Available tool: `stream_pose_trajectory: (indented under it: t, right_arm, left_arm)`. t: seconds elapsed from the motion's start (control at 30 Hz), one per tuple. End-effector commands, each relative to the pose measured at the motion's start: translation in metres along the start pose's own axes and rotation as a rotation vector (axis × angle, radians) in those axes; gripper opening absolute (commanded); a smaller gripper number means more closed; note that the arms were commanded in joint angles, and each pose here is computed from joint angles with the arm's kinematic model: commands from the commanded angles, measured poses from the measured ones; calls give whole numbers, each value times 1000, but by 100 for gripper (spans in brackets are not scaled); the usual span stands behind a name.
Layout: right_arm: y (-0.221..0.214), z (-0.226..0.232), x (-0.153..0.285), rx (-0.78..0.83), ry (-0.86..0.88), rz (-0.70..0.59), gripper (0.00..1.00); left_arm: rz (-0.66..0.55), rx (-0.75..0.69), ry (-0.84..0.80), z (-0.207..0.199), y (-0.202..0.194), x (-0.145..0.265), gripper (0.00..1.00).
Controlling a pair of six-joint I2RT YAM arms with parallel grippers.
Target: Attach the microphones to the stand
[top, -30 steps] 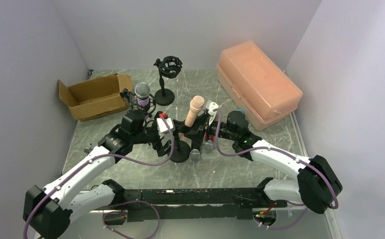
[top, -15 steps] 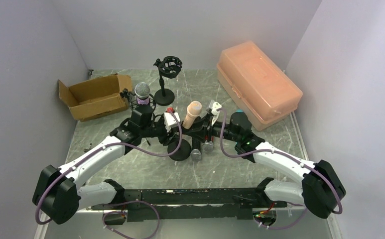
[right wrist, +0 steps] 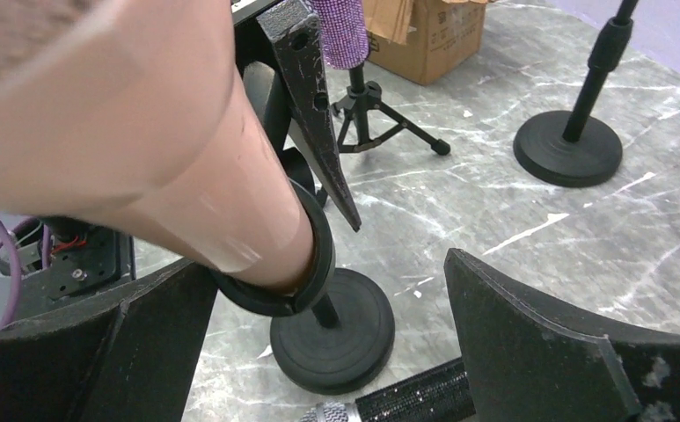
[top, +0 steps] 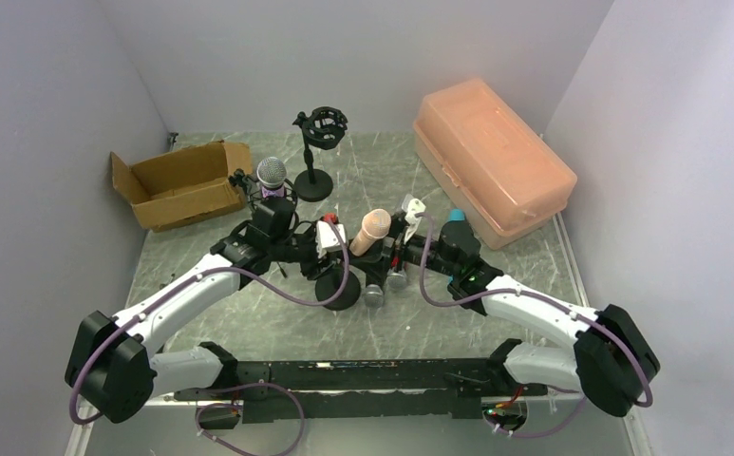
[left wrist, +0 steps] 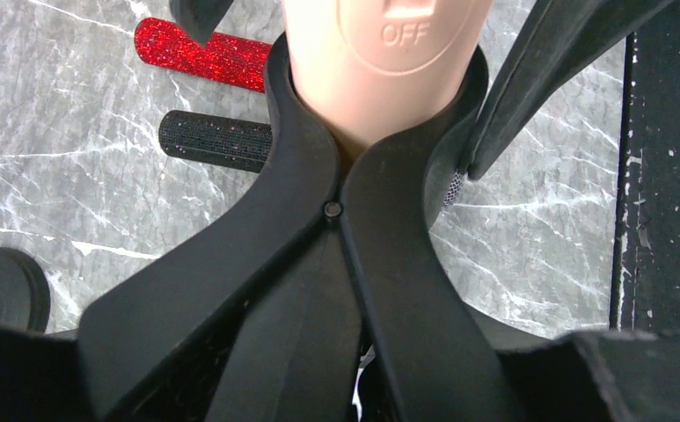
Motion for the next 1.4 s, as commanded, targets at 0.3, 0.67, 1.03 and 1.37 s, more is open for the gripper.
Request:
stream_pose_trajectory:
  t: [0.3, 0.67, 1.03, 1.37]
  right_arm:
    - [25, 13, -33, 0, 127, -84, 44]
    - [47, 16, -18, -12, 17, 71, 0]
    - [40, 8, -16, -63, -68, 141, 0]
    - [41, 10, -30, -110, -61, 152, 0]
  left_arm:
    - [-70, -71, -83, 0, 27, 3, 0]
    - [91, -186, -12, -3, -6, 6, 0]
    - [279, -281, 117, 13, -27, 10, 0]
    - [222, -121, 83, 2, 1, 32, 99]
Point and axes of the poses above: each gripper's point midway between its finger pads, its own x axis back along the fingers, its own z axis along the line the jaws close on, y = z × x, the point moved 5 cm from there along x, back along the fingers, and after that the axes turned 11 degrees about -x, right-handed, at the moved point
